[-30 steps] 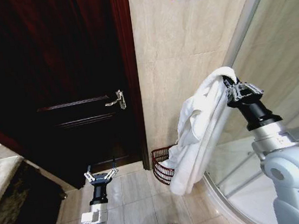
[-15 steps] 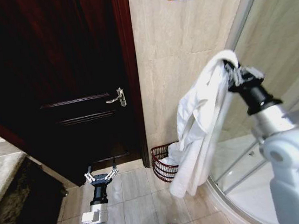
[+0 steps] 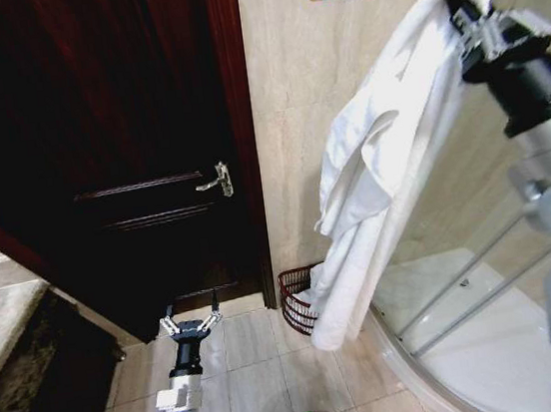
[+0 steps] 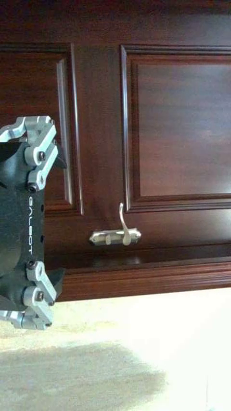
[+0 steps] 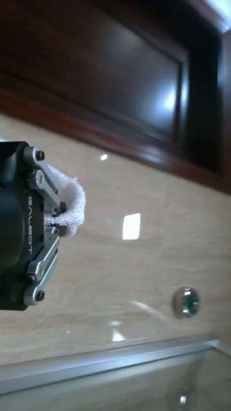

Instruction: Discard the used towel into the hamper.

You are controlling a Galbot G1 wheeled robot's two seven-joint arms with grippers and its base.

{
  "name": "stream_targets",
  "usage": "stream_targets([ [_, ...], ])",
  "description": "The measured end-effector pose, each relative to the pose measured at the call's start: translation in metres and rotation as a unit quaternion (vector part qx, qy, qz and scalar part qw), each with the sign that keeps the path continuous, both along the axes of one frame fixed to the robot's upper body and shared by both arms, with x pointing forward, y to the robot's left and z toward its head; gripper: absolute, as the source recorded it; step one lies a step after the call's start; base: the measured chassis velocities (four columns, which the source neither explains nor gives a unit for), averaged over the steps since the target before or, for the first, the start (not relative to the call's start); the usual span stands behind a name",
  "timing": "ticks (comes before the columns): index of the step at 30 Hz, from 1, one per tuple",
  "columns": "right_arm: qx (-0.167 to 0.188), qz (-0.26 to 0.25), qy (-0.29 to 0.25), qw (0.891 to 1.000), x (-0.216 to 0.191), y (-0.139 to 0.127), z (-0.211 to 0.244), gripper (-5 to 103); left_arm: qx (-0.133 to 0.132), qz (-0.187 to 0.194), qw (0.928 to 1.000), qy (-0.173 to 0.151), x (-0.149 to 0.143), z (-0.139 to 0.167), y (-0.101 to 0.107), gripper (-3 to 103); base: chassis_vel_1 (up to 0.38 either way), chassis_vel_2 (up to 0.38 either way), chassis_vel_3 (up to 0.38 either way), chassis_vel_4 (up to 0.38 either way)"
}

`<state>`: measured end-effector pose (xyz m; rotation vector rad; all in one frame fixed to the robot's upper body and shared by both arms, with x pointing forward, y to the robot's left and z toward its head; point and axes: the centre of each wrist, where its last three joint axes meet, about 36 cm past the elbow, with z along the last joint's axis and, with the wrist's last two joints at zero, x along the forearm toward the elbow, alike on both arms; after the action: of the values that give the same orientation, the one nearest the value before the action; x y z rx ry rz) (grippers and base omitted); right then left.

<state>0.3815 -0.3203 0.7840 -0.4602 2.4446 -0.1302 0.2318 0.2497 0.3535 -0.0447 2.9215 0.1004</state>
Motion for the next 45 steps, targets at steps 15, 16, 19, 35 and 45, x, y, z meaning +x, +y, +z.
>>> stream_targets([
  [15,-0.008,-0.016,0.019,1.0,0.103,0.011,0.09,4,-0.015,0.014,0.9997,-0.009,-0.003,0.001,0.007,100,0.0,0.0,0.0,0.0],
  [16,-0.007,-0.018,0.019,1.0,0.108,0.013,0.095,4,-0.017,0.015,0.9997,-0.009,-0.003,0.0,0.008,100,0.0,0.0,0.0,0.0],
  [19,-0.002,-0.027,0.019,0.999,0.127,0.017,0.111,4,-0.023,0.02,0.9995,-0.011,-0.003,0.0,0.01,100,0.0,0.0,0.0,0.0],
  [35,-0.003,-0.037,0.048,0.998,0.158,0.048,0.096,4,-0.041,0.031,0.9986,-0.011,-0.007,-0.009,0.016,100,0.0,0.0,0.0,0.0],
  [45,-0.014,-0.051,0.09,0.995,0.165,0.037,0.032,4,-0.042,0.023,0.9988,-0.006,-0.005,-0.01,0.013,100,0.0,0.0,0.0,0.0],
])
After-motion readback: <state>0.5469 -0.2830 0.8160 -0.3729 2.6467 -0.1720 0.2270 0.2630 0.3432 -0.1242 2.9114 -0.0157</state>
